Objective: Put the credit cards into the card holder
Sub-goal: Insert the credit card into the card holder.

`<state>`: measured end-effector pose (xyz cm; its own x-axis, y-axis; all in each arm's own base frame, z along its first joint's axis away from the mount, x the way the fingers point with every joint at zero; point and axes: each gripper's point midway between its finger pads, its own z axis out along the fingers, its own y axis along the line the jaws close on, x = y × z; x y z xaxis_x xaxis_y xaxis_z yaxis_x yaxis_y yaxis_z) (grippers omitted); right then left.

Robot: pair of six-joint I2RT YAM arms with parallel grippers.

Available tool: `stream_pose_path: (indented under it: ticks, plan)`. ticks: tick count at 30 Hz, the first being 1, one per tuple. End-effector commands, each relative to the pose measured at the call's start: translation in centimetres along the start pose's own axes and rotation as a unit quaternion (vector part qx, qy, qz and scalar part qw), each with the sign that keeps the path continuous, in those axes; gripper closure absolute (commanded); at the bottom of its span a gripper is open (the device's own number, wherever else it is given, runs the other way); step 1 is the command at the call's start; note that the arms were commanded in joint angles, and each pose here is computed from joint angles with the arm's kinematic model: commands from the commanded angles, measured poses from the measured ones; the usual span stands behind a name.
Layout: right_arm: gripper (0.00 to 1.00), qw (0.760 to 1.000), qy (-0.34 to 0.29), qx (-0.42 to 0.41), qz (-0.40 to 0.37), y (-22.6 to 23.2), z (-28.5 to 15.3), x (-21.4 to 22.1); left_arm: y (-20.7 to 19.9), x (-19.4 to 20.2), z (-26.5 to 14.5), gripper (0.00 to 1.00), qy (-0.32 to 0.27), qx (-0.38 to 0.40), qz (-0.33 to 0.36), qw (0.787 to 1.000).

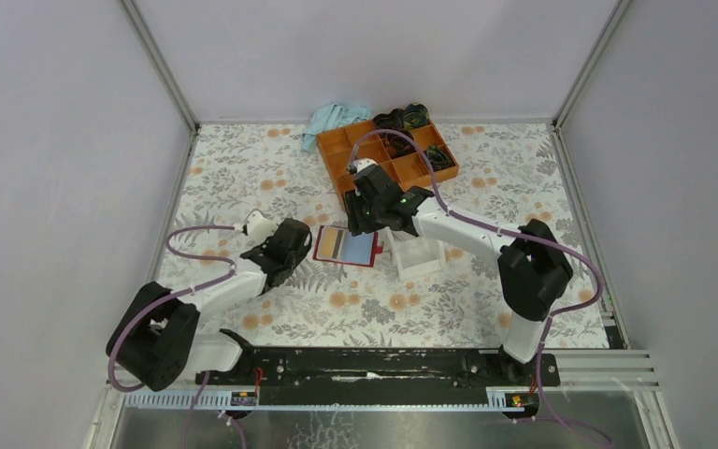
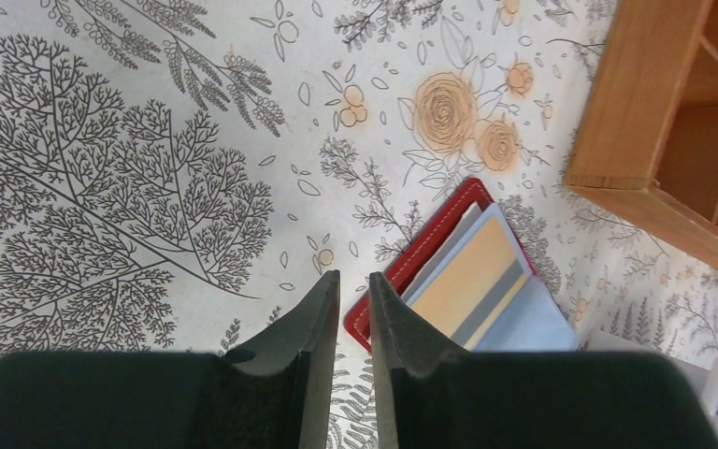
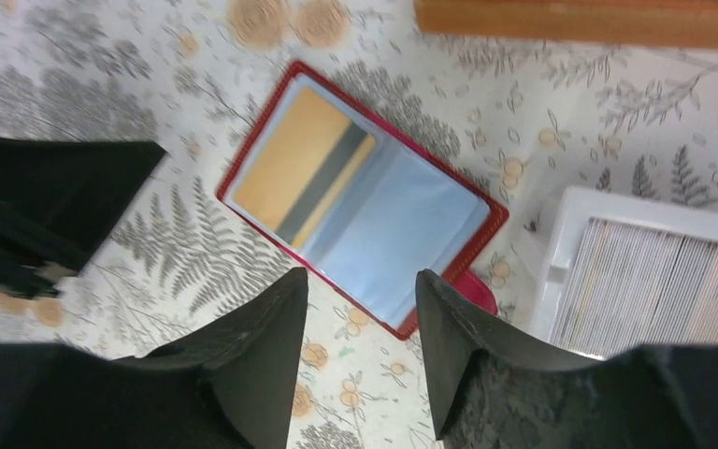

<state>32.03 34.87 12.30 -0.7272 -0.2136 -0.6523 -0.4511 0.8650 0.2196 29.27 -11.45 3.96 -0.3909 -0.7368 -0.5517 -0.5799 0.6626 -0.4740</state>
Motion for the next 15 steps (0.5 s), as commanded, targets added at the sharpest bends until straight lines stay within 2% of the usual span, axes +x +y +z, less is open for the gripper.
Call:
stream_pose_path:
  ticks: [1,9,15]
  plan:
    - [0.47,1.0,0.012,0.02,-0.002,-1.1,0.7,1.7,-1.1,-0.5,-0.7,0.75,-0.004,0.026,0.016,1.0]
    - [0.47,0.999,0.038,0.033,-0.008,-1.7,1.8,3.2,-3.8,0.7,-1.0,0.76,0.026,0.073,0.031,0.997]
    - [0.46,0.999,-0.006,0.043,-0.018,-2.1,0.0,1.0,-5.0,0.9,-1.3,0.74,0.03,0.099,0.051,0.993]
